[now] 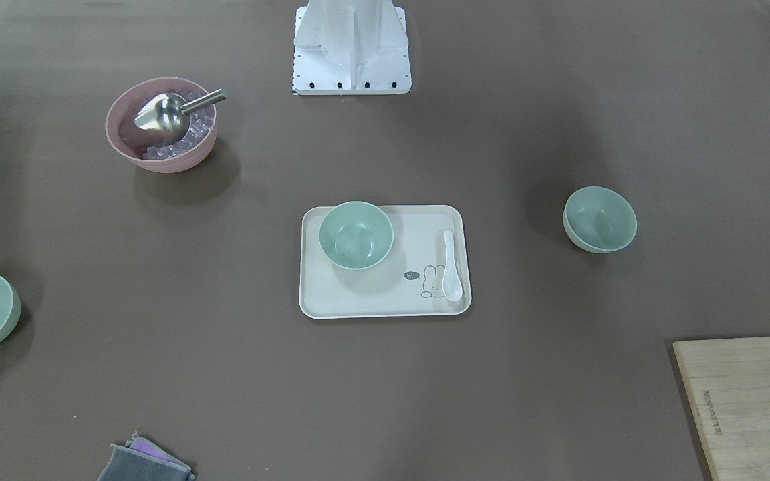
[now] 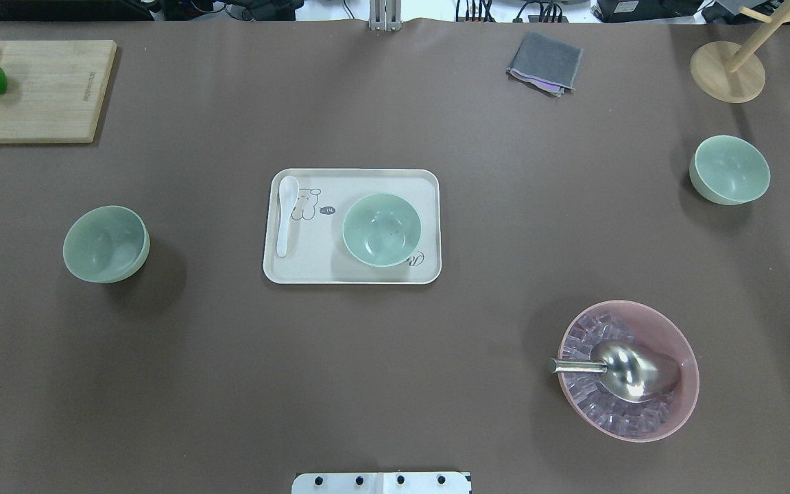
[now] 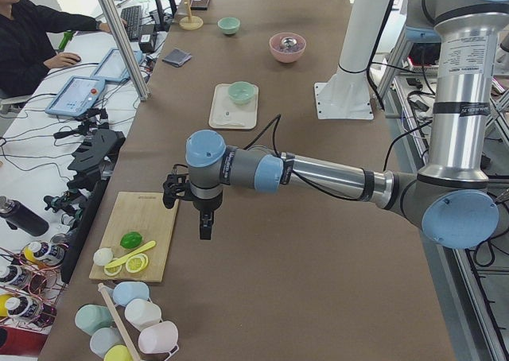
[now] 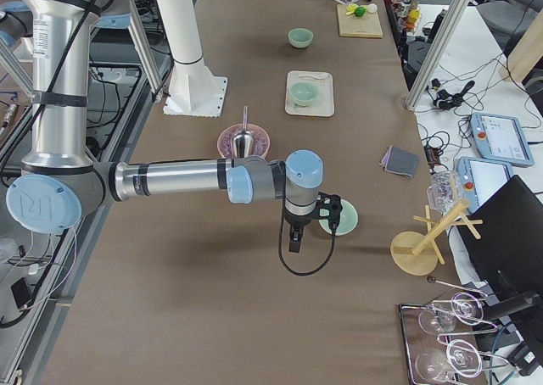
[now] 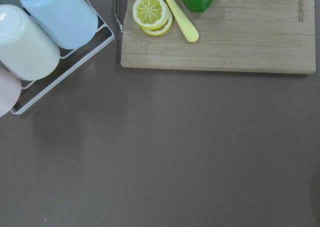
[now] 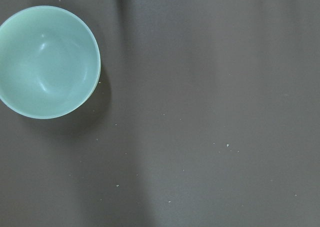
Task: Stack green bowls together
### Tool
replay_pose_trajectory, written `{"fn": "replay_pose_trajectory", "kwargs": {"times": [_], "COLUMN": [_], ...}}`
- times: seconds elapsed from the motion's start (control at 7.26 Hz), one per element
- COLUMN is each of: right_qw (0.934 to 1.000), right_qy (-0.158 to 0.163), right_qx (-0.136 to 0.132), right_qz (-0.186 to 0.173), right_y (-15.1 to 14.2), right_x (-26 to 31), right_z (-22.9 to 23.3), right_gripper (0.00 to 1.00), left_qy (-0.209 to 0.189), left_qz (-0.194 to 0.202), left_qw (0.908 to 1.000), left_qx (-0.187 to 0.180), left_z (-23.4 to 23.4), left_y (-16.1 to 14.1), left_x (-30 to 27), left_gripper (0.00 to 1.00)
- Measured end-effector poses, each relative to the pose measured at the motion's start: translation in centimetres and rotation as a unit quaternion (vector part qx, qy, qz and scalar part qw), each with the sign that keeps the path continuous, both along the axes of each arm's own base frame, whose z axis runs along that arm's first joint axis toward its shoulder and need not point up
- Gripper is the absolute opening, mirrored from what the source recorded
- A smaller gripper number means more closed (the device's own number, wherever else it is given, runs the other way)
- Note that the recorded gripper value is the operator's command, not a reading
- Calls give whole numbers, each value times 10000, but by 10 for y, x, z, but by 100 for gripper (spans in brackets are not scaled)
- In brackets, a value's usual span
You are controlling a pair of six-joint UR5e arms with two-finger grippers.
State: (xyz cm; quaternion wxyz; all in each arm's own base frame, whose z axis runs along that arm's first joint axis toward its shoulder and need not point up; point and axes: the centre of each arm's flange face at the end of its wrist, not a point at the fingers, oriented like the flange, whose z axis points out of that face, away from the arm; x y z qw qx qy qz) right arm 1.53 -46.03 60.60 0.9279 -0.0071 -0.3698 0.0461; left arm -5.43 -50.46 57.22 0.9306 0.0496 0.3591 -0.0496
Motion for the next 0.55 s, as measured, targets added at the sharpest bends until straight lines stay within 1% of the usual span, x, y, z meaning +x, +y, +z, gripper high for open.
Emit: {"fn": "replay_pose_trajectory", "kwargs": {"times": [0.55], "right_qw": [10000], "right_qy": [-1], "right_qx": [-8], "right_qz": [15], "right_y": [-1], "right_x": [0], "right_z": [0], "right_gripper": [100], "left_qy": [4], "left_qz": [3], "left_qw": [10000], "left_qx": [-26], "left_z": [3], "left_y": [6], "left_x": [0], "left_gripper": [99]}}
